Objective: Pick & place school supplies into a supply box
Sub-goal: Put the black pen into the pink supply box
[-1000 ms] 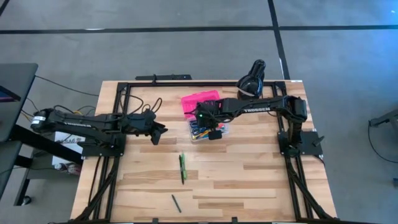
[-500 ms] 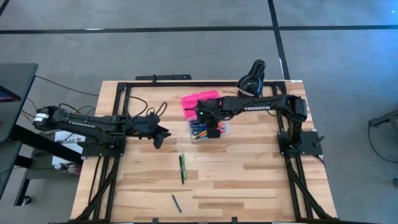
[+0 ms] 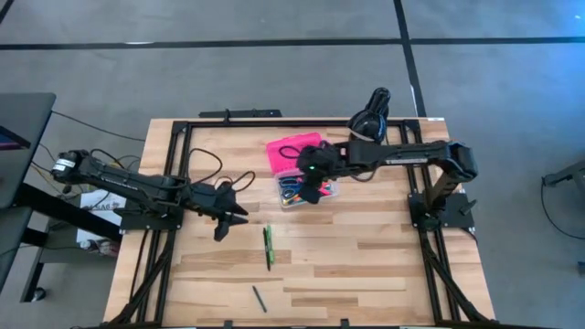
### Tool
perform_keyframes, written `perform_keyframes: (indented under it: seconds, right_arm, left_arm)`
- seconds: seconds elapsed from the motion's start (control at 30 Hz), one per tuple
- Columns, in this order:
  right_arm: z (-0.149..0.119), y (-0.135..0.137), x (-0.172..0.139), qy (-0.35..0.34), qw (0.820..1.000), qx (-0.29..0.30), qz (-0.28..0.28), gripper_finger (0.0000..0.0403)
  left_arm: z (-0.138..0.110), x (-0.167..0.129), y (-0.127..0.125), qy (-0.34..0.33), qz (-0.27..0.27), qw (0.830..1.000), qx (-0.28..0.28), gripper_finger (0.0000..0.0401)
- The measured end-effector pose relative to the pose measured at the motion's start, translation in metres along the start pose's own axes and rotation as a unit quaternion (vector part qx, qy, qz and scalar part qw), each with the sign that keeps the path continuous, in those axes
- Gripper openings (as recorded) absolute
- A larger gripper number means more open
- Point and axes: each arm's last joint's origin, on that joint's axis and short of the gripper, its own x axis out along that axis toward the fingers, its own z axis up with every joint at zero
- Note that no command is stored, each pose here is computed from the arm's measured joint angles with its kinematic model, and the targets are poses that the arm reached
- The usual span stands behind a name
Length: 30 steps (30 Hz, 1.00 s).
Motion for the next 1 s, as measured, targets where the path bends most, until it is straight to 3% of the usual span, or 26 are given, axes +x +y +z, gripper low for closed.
perform_keyframes:
  seconds: [0.2,0.43,0.7,1.0]
  right_arm:
    - [-0.008,0.01,-0.041,-0.03,0.998,0.061,-0.009,0.0111]
    - [-0.023,0.035,-0.08,-0.07,0.995,0.071,-0.021,0.0111]
    - [-0.053,0.057,-0.114,-0.083,0.99,0.089,-0.065,0.0111]
    - [-0.092,0.069,-0.148,-0.084,0.983,0.123,-0.107,0.0111]
  left_arm:
    - [-0.006,0.014,-0.009,0.029,-0.036,0.999,0.021,0.0125]
    - [-0.016,0.052,-0.015,0.061,-0.064,0.995,0.036,0.0125]
    - [-0.032,0.09,-0.013,0.077,-0.052,0.994,0.05,0.0125]
    - [-0.04,0.113,-0.015,0.095,-0.053,0.992,0.063,0.0125]
